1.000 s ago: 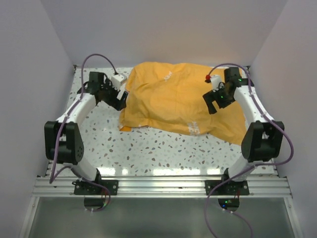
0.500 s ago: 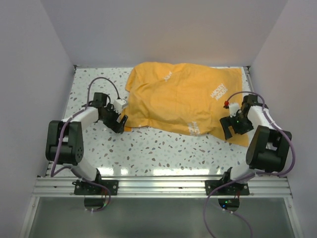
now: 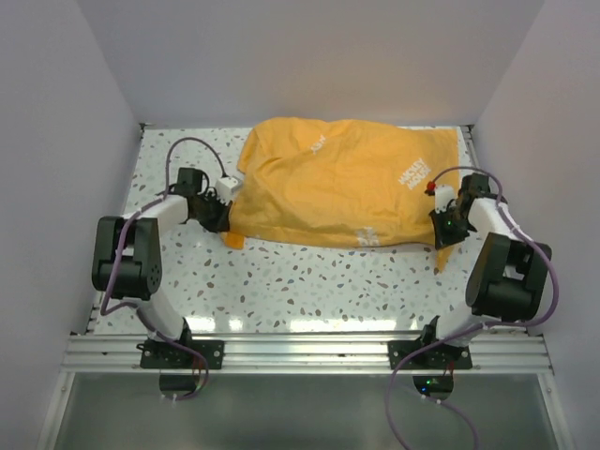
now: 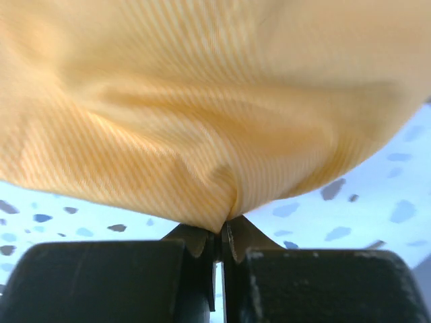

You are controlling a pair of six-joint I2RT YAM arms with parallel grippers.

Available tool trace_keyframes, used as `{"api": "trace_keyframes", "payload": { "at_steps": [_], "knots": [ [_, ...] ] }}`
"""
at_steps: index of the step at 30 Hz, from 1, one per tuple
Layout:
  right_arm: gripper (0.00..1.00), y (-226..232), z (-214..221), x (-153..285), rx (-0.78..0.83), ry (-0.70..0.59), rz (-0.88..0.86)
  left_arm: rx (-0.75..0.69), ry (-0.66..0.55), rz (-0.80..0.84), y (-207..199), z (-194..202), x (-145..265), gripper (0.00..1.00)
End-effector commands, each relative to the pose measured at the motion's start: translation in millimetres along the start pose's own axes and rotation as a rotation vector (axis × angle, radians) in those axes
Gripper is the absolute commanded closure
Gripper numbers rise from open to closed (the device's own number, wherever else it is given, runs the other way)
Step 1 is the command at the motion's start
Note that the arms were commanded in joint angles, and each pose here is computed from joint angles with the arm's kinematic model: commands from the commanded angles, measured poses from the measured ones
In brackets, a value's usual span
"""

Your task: Put the pillow into the pillowcase

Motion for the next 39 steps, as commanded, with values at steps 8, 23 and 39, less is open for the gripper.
{"api": "trace_keyframes", "payload": {
  "at_steps": [8, 23, 39],
  "knots": [
    [1.0, 34.9, -70.5, 203.7, 0.027, -0.654, -0.017, -0.127, -0.276, -0.304, 32.8, -101.0, 165.4, 1.0],
    [1.0, 35.3, -101.9, 355.5, -0.032, -1.122, 0.2, -0.299, -0.431, -0.715, 23.0, -153.5, 296.4, 1.0],
    [0.01, 0.1, -302.2, 172.2, -0.14, -0.799, 0.142, 0.018, -0.26, -0.514, 212.1, -191.2, 102.9, 0.42]
  ]
}}
Point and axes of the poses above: each gripper's point midway between its finger pads, its own x axis back along the fingers, its own y axis along the line the jaws close on, z = x × y, the point moved 6 cm from there along x, back along the fingers, and after that the axes turned 15 degrees about -x, right-handed, at the moved point
